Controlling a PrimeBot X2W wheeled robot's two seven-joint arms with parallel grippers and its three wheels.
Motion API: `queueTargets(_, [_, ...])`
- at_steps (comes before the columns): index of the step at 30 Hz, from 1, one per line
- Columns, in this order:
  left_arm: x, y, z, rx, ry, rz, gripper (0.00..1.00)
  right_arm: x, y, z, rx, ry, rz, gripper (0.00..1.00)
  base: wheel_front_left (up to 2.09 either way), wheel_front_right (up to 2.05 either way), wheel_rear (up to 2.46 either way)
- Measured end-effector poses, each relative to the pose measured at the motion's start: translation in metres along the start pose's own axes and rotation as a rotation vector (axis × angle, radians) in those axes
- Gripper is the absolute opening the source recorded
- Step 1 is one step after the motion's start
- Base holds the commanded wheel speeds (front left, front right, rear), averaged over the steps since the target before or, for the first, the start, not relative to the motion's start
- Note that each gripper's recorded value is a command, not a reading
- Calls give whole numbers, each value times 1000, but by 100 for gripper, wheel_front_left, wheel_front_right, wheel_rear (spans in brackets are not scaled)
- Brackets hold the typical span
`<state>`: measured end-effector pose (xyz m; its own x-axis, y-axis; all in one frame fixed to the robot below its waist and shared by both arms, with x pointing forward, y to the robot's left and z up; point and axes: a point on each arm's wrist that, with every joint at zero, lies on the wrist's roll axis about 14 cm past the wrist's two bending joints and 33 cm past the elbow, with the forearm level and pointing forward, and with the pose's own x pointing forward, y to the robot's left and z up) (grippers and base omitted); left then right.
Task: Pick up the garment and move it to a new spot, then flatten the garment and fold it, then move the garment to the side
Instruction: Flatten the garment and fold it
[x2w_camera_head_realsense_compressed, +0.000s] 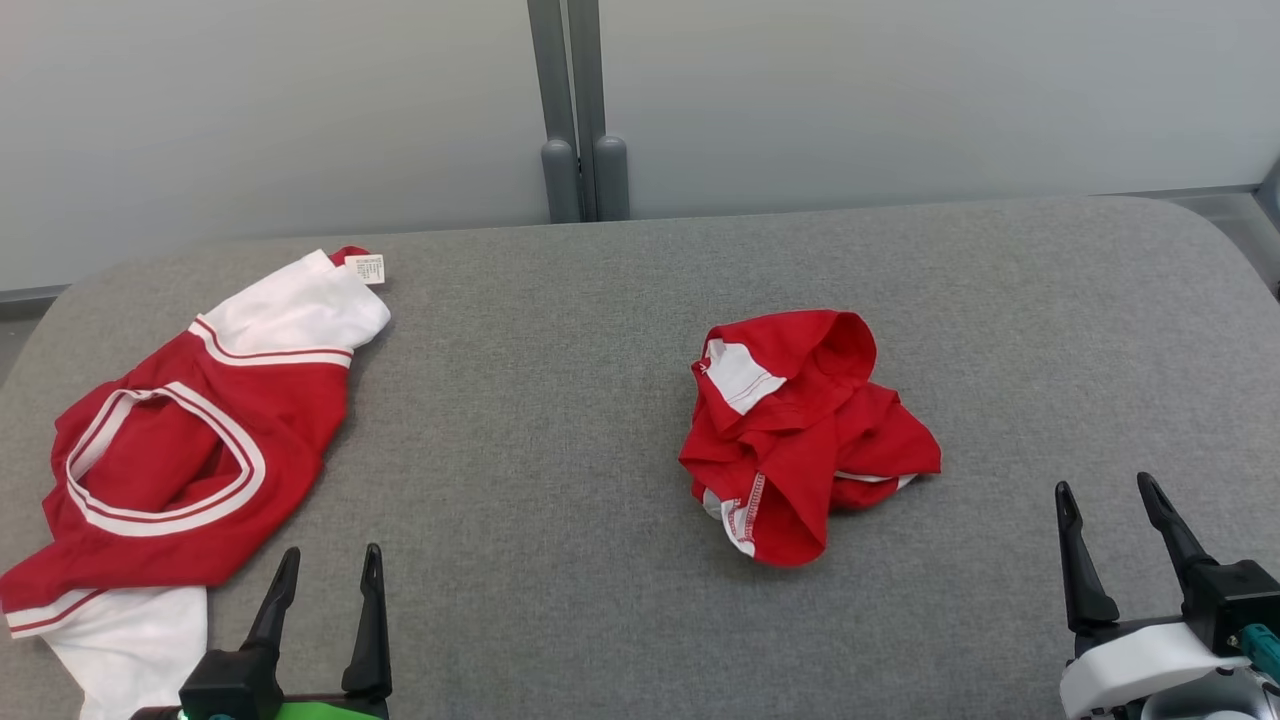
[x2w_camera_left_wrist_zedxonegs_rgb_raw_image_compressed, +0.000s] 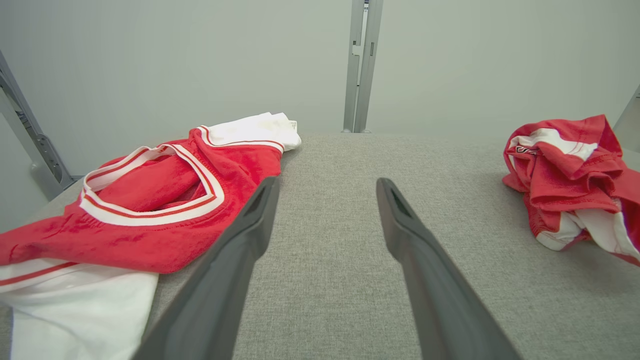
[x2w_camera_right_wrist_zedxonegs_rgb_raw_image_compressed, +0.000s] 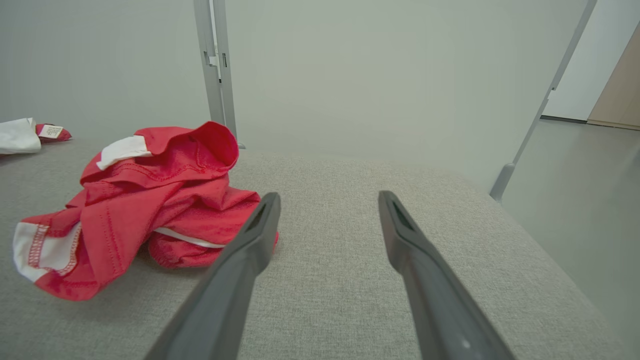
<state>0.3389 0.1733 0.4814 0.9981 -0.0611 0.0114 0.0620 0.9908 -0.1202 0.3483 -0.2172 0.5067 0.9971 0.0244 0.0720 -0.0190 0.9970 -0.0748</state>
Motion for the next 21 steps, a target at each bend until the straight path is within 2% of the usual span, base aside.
queueTargets(21, [4, -20, -7, -6, 22, -71, 100, -1, -1, -3, 6, 10, -7, 100, 0, 0, 0])
